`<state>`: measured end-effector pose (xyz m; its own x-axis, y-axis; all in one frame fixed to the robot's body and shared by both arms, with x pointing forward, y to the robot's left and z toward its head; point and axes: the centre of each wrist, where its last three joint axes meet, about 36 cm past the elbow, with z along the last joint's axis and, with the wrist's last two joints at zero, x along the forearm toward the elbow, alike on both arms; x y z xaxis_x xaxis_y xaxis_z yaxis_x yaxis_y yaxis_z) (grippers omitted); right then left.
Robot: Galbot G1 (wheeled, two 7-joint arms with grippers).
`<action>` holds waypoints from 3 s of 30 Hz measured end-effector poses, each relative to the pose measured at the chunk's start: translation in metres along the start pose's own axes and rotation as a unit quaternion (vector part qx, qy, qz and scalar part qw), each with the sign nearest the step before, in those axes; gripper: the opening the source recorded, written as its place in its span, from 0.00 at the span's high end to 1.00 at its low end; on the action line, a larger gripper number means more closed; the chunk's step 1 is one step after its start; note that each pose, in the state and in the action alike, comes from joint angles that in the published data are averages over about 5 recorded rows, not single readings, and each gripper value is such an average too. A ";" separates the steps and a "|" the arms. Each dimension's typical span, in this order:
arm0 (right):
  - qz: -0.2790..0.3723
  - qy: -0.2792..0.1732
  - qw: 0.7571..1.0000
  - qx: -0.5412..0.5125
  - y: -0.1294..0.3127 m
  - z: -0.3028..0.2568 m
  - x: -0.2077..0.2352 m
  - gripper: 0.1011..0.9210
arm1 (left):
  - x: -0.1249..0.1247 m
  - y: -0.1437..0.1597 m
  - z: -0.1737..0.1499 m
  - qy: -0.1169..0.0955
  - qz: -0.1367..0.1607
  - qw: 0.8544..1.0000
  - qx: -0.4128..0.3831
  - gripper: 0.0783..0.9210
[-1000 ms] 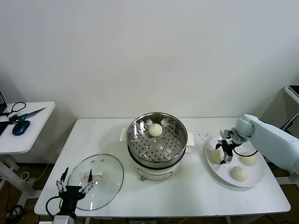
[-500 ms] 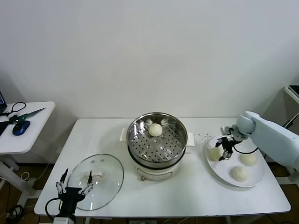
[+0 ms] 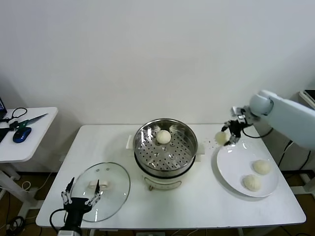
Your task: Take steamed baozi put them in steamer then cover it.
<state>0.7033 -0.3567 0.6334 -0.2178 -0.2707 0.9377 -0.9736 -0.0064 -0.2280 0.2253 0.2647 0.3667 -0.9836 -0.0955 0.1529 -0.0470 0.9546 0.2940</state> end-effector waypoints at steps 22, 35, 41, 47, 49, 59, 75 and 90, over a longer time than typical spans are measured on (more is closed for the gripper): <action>-0.046 -0.033 0.995 0.079 -0.013 -0.233 -0.032 0.25 | 0.005 -0.006 -0.014 -0.020 0.011 1.000 0.005 0.12; -0.084 -0.017 0.990 0.112 0.014 -0.286 -0.106 0.25 | 0.006 0.000 -0.016 -0.025 0.008 1.000 -0.003 0.12; -0.095 -0.015 0.989 0.115 0.024 -0.291 -0.130 0.24 | 0.006 0.001 -0.016 -0.026 0.008 1.000 -0.007 0.12; -0.101 -0.011 0.988 0.121 0.029 -0.293 -0.139 0.21 | 0.005 0.002 -0.016 -0.026 0.007 1.000 -0.008 0.12; -0.101 -0.010 0.987 0.123 0.030 -0.294 -0.140 0.17 | 0.005 0.002 -0.016 -0.026 0.007 1.000 -0.008 0.12; -0.097 -0.016 0.987 0.127 0.028 -0.292 -0.123 0.12 | 0.003 0.001 -0.017 -0.027 0.008 1.000 -0.009 0.12; -0.070 -0.029 0.991 0.112 0.024 -0.205 -0.032 0.12 | -0.001 0.000 -0.021 -0.026 0.009 0.999 -0.018 0.12; -0.043 -0.004 0.998 0.042 0.086 -0.006 0.001 0.12 | -0.007 0.000 -0.025 -0.024 0.001 1.000 -0.018 0.12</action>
<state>0.6188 -0.3515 0.6168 -0.1327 -0.2742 0.9525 -0.9796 -0.1099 -0.1681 0.2367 0.2578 0.3893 -0.9910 -0.0783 0.1087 -0.0386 0.9439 0.3280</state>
